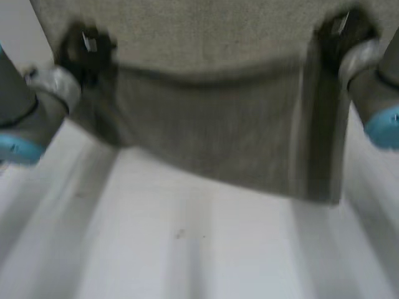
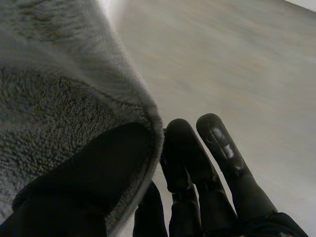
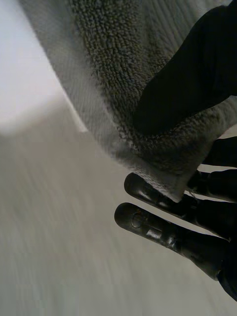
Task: Fold the towel.
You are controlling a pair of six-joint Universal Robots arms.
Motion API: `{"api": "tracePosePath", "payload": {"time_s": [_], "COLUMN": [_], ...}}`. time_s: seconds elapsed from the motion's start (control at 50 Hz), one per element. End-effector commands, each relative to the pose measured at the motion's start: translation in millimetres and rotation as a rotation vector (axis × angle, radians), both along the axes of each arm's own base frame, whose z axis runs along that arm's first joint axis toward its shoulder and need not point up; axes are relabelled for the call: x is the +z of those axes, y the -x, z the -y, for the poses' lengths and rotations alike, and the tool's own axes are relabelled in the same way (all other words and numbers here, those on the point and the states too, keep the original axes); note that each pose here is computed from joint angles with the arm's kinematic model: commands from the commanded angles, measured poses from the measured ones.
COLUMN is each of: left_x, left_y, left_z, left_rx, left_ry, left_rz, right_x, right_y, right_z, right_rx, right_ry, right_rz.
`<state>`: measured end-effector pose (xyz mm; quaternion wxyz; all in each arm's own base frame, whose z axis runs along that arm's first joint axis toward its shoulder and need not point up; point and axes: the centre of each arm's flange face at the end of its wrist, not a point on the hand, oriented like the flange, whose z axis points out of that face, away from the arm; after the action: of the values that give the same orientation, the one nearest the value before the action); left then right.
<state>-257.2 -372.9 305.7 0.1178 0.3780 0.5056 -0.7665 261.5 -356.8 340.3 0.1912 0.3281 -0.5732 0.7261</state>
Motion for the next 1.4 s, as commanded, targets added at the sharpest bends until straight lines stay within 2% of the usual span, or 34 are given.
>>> {"api": "tracePosePath", "payload": {"time_s": [0.02,0.04,0.08,0.18,0.22,0.26,0.28,0.32,0.34,0.36,0.38,0.4,0.42,0.44,0.46,0.48,0.54,0.58,0.68,0.72,0.92,1.04,1.24,1.34,1.38,1.4], "left_x": [137,148,151,112,93,48,48,-2,-2,-27,-27,-48,-48,-78,-78,-109,-139,-165,-177,-176,-176,-178,-182,-176,-165,-165], "left_y": [-9,-13,-15,-17,-15,-14,-14,-18,-18,-19,-19,-19,-19,-18,-18,-19,-21,-25,-33,-47,-53,-54,-51,-47,-41,-41], "left_z": [6,3,1,11,13,15,15,13,13,7,7,1,1,-7,-7,-14,-27,-44,-54,-57,-63,-59,-55,-56,-59,-59], "left_rx": [-0.01,-0.011,-0.015,-0.007,-0.021,-0.042,-0.042,-0.041,-0.042,-0.046,-0.046,-0.056,-0.056,-0.073,-0.073,-0.091,-0.108,-0.128,-0.128,-0.09,-0.07,-0.062,-0.066,-0.076,-0.095,-0.095], "left_ry": [0.497,0.542,0.553,0.405,0.337,0.197,0.196,0.059,0.059,-0.01,-0.011,-0.071,-0.071,-0.153,-0.154,-0.237,-0.323,-0.386,-0.411,-0.439,-0.517,-0.517,-0.493,-0.507,-0.534,-0.534], "left_rz": [-0.49,-0.552,-0.582,-0.549,-0.522,-0.457,-0.457,-0.398,-0.398,-0.374,-0.374,-0.351,-0.351,-0.32,-0.32,-0.283,-0.228,-0.14,-0.056,0.01,0.046,0.034,0.024,-0.033,-0.117,-0.117], "right_x": [115,115,106,64,47,30,12,-5,-23,-44,-44,-65,-66,-87,-111,-127,-141,-162,-170,-168,-135,-130,-135,-135,-135,-136], "right_y": [7,7,8,5,5,5,3,2,2,2,2,2,2,2,4,5,7,11,17,19,48,62,80,83,83,83], "right_z": [-17,-17,-20,-17,-16,-17,-19,-21,-24,-28,-28,-31,-31,-34,-39,-43,-46,-56,-72,-76,-79,-73,-64,-63,-63,-63], "right_rx": [0.022,0.022,0.024,0.041,0.051,0.066,0.084,0.099,0.11,0.125,0.125,0.136,0.136,0.143,0.149,0.146,0.136,0.129,0.123,0.121,0.055,0.05,-0.007,-0.016,-0.016,-0.017], "right_ry": [0.573,0.574,0.543,0.372,0.303,0.24,0.179,0.124,0.067,0.005,0.005,-0.056,-0.056,-0.121,-0.198,-0.251,-0.306,-0.409,-0.521,-0.537,-0.527,-0.544,-0.562,-0.569,-0.571,-0.576], "right_rz": [0.305,0.305,0.29,0.22,0.195,0.172,0.146,0.126,0.108,0.087,0.087,0.064,0.064,0.047,0.027,0.012,-0.002,-0.031,-0.053,-0.046,0.173,0.257,0.316,0.349,0.358,0.365]}}
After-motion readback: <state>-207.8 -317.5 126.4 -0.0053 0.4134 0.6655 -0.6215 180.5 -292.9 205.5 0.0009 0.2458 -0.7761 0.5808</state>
